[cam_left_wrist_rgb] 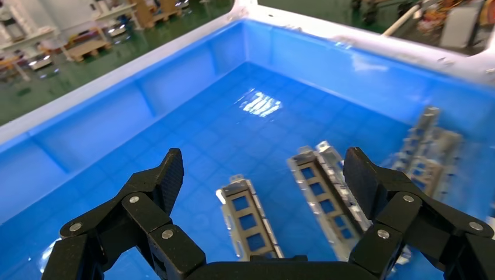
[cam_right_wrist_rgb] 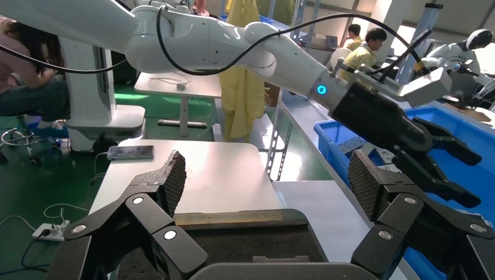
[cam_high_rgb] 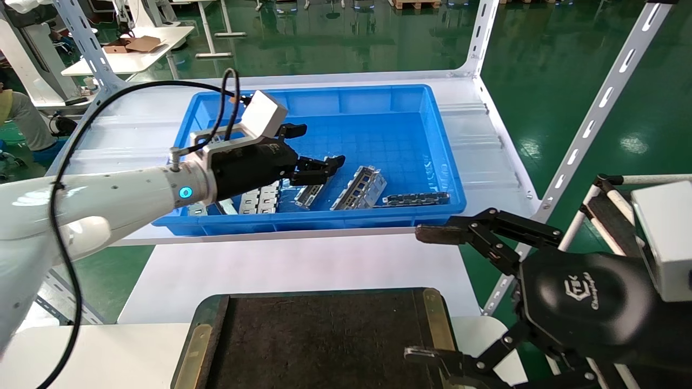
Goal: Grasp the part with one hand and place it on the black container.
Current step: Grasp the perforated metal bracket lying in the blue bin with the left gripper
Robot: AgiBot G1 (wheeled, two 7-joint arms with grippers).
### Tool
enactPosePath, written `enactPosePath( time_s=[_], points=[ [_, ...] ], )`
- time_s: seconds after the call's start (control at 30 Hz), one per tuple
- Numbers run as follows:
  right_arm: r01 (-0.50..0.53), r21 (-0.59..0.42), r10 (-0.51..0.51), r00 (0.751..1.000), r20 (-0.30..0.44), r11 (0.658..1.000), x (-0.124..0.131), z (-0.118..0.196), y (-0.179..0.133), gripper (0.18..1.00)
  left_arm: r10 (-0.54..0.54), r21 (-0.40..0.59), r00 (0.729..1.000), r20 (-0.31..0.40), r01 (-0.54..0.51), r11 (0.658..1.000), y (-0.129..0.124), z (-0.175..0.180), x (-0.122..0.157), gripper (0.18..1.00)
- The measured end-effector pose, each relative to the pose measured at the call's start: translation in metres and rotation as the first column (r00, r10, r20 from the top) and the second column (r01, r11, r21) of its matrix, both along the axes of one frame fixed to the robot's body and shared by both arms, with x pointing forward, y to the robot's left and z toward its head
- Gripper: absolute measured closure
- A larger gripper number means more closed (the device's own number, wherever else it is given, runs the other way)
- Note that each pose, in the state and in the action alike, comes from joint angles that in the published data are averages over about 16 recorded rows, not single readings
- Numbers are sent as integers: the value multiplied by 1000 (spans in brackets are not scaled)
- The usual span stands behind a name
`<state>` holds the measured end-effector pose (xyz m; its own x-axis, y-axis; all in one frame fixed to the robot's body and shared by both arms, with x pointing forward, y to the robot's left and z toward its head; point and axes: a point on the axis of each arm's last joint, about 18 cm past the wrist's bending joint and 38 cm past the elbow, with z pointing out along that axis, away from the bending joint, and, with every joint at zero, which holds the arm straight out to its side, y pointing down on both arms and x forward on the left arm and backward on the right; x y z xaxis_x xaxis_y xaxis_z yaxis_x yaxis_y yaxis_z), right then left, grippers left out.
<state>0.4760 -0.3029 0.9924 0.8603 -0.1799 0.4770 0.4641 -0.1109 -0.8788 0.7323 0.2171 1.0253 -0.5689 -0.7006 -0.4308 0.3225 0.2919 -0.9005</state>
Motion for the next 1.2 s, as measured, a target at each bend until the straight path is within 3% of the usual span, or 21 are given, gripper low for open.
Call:
enactPosePath(
  time_s=[0.47,0.9,1.2],
  points=[
    [0,0,0,1000,0,1000,0,0,0,178,124,13,991,-47,-123,992,-10,-18,35,184],
    [0,0,0,1000,0,1000,0,0,0,196,155,-6,985,-75,-155,988,-7,-28,42,193],
    [0,0,0,1000,0,1000,0,0,0,264,162,-11,983,-91,-164,986,-6,-36,44,262]
  ],
)
